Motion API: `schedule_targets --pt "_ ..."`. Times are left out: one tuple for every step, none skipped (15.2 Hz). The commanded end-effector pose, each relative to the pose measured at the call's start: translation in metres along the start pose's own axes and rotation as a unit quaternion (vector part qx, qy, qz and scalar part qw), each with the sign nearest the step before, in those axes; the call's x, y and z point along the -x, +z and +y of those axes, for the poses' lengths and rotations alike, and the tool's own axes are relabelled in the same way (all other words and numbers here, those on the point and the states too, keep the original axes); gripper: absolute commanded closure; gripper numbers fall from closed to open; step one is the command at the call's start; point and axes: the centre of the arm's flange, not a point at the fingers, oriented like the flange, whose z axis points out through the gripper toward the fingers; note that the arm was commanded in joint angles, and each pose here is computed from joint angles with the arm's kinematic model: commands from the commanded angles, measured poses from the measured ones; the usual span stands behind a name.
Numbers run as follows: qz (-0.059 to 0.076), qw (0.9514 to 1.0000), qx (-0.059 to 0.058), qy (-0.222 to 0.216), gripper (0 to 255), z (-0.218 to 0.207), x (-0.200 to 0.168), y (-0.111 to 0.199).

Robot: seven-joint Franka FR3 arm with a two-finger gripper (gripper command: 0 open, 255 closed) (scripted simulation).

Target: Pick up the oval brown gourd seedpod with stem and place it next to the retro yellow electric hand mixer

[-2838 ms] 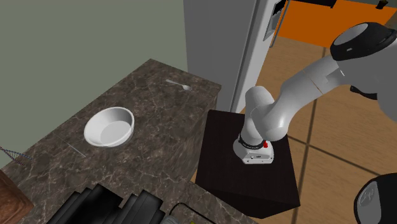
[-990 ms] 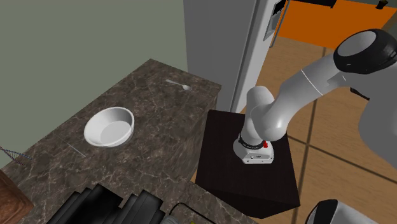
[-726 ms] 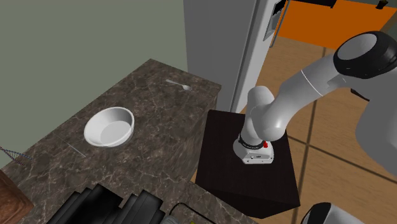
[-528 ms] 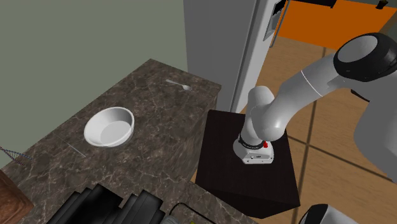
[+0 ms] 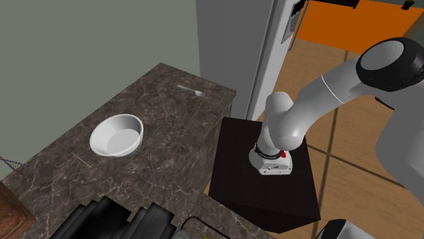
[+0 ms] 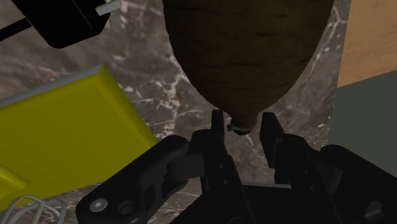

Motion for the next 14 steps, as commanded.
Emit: schedule_targets --pt "-0.001 1.0000 0.000 0.000 255 0.000 0.001 0.001" --pt "-0.001 1.0000 0.000 0.000 255 0.000 0.001 0.001" --pt "-0.001 1.0000 0.000 0.000 0 0.000 0.001 0.001" --pt "-0.001 1.0000 0.000 0.000 0 0.000 0.001 0.001" --pt "-0.001 1.0000 0.000 0.000 0 0.000 0.001 0.001" --pt "-0.001 1.0000 0.000 0.000 0 0.000 0.001 0.001" --pt "-0.001 1.0000 0.000 0.000 0 0.000 0.001 0.001" --pt "-0.001 1.0000 0.000 0.000 0 0.000 0.001 0.001" --pt "-0.001 1.0000 0.000 0.000 0 0.000 0.001 -0.012" --pt "-0.001 1.0000 0.000 0.000 0 0.000 0.001 -0.026" --pt "-0.001 1.0000 0.000 0.000 0 0.000 0.001 -0.039" --pt "-0.001 1.0000 0.000 0.000 0 0.000 0.001 -0.049" --pt "-0.001 1.0000 0.000 0.000 0 0.000 0.001 -0.049" --pt "-0.001 1.0000 0.000 0.000 0 0.000 0.001 -0.049"
